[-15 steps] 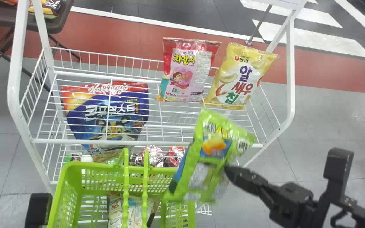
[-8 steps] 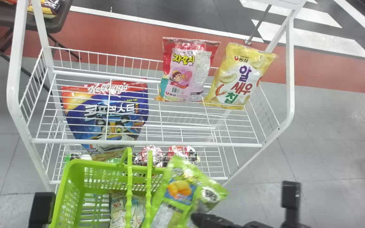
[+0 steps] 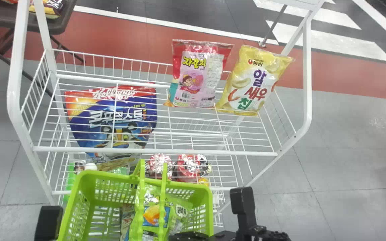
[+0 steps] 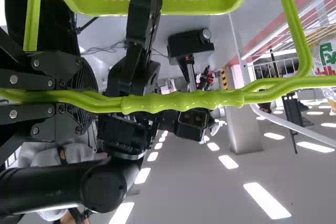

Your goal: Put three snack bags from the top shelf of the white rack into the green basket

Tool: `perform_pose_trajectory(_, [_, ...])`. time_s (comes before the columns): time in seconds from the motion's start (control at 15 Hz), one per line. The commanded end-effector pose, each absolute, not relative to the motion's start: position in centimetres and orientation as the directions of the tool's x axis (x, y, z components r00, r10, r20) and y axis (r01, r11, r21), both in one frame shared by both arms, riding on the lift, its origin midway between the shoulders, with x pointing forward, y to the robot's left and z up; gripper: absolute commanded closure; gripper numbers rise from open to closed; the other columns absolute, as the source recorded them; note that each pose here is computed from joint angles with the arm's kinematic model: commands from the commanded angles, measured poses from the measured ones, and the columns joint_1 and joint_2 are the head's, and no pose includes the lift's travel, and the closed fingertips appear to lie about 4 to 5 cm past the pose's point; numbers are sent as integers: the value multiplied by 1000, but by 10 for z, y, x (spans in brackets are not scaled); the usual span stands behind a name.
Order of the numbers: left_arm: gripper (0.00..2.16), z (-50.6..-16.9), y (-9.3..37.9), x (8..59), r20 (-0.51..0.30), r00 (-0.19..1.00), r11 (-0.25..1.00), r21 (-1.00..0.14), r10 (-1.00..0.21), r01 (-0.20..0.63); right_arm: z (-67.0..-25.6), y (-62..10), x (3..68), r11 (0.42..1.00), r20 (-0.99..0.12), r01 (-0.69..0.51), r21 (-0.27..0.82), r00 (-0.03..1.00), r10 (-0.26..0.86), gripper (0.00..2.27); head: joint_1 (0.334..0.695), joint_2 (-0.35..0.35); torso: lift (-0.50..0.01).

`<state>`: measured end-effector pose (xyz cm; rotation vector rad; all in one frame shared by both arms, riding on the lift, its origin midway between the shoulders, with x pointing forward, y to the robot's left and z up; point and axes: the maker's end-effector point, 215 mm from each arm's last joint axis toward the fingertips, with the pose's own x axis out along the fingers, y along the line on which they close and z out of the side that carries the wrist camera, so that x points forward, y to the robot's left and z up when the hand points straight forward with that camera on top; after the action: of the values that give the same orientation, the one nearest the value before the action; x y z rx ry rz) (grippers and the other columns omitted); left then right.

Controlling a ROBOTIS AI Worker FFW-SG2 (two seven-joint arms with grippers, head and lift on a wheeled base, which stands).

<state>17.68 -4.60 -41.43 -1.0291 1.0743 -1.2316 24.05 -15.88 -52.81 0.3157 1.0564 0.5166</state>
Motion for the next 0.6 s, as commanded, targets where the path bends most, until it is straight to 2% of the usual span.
perform_pose_trajectory(0.0, [2145,-415,-45,179,-63,35,69,-978,-997,196,-516,-172,244,849,-745,-243,469,408,528,2,695,-350,0])
perform_pose_trajectory(0.13, [2142,-415,-45,182,-63,37,69,-977,-997,203,-496,-189,256,862,-726,-242,445,465,506,56,695,-350,0])
perform_pose_trajectory(0.27, [2142,-415,-46,184,-65,34,70,-976,-997,205,-465,-206,287,865,-651,-267,425,573,498,56,695,-350,0])
perform_pose_trajectory(0.4, [2145,-415,-46,185,-67,33,73,-976,-997,206,-406,-222,349,892,-457,-355,280,768,449,60,695,-350,0])
perform_pose_trajectory(0.47, [2142,-415,-46,185,-67,33,73,-976,-997,206,-390,-230,374,911,-401,-347,224,819,410,60,695,-350,0])
perform_pose_trajectory(0.53, [2145,-416,-46,185,-69,33,74,-976,-997,205,-387,-234,392,918,-386,-334,214,835,394,63,695,-350,0])
